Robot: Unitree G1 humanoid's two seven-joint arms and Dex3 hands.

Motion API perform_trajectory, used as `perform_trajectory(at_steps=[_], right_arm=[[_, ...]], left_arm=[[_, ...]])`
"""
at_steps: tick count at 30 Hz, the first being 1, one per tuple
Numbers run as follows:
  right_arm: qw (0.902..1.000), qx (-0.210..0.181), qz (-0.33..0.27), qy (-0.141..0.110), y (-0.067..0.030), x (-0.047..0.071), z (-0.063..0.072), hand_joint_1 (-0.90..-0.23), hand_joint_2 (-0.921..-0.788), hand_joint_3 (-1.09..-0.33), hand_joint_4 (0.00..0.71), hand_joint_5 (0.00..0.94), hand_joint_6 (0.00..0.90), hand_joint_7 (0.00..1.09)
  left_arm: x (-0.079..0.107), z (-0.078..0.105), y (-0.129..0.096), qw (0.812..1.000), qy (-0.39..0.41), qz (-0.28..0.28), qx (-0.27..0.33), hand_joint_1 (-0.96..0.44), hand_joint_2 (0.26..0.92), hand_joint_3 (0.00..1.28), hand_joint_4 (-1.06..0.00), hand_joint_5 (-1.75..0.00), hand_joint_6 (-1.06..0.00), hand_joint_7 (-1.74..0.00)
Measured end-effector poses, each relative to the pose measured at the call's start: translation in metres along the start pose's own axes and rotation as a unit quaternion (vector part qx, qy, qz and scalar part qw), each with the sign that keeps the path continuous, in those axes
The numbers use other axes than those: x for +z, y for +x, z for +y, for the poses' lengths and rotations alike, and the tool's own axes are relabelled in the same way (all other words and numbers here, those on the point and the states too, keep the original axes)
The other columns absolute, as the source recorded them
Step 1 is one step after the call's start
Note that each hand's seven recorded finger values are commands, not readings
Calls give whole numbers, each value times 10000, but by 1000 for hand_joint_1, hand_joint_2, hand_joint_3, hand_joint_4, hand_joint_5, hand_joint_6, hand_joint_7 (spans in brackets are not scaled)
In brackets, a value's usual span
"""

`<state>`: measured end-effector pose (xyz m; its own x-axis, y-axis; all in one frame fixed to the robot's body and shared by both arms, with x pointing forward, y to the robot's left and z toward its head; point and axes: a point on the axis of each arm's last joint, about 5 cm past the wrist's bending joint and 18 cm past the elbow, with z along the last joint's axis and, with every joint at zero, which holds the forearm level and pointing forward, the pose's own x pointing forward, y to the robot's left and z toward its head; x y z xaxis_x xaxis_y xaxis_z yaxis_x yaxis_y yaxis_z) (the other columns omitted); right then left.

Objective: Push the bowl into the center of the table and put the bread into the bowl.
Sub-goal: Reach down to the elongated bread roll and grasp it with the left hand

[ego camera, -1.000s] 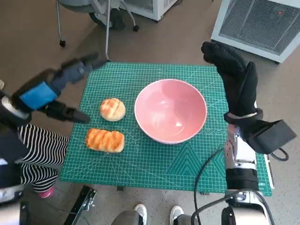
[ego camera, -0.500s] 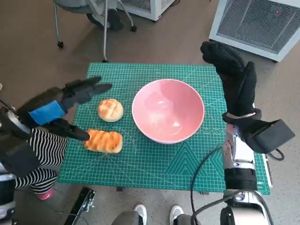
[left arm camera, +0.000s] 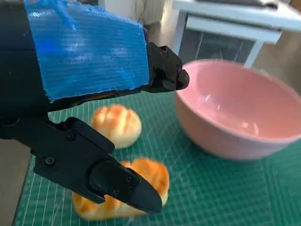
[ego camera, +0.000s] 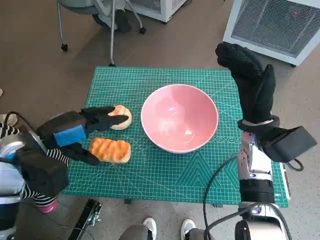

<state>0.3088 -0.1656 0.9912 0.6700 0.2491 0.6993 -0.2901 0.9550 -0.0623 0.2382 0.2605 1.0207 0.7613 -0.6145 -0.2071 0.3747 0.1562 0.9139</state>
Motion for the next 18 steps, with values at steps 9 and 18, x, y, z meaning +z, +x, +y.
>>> perform_trajectory(at_steps=[9,18], right_arm=[[10000,-24,9,35,1,7,-7,-733,-921,-668,154,11,99,429],[10000,-59,24,45,-2,12,-19,-736,-921,-663,174,17,109,435]], left_arm=[[-72,-146,59,9998,-64,81,-189,-548,780,1,-213,-3,-308,-21],[-160,-314,151,9982,-227,253,-487,-520,778,0,-227,-4,-326,-17]])
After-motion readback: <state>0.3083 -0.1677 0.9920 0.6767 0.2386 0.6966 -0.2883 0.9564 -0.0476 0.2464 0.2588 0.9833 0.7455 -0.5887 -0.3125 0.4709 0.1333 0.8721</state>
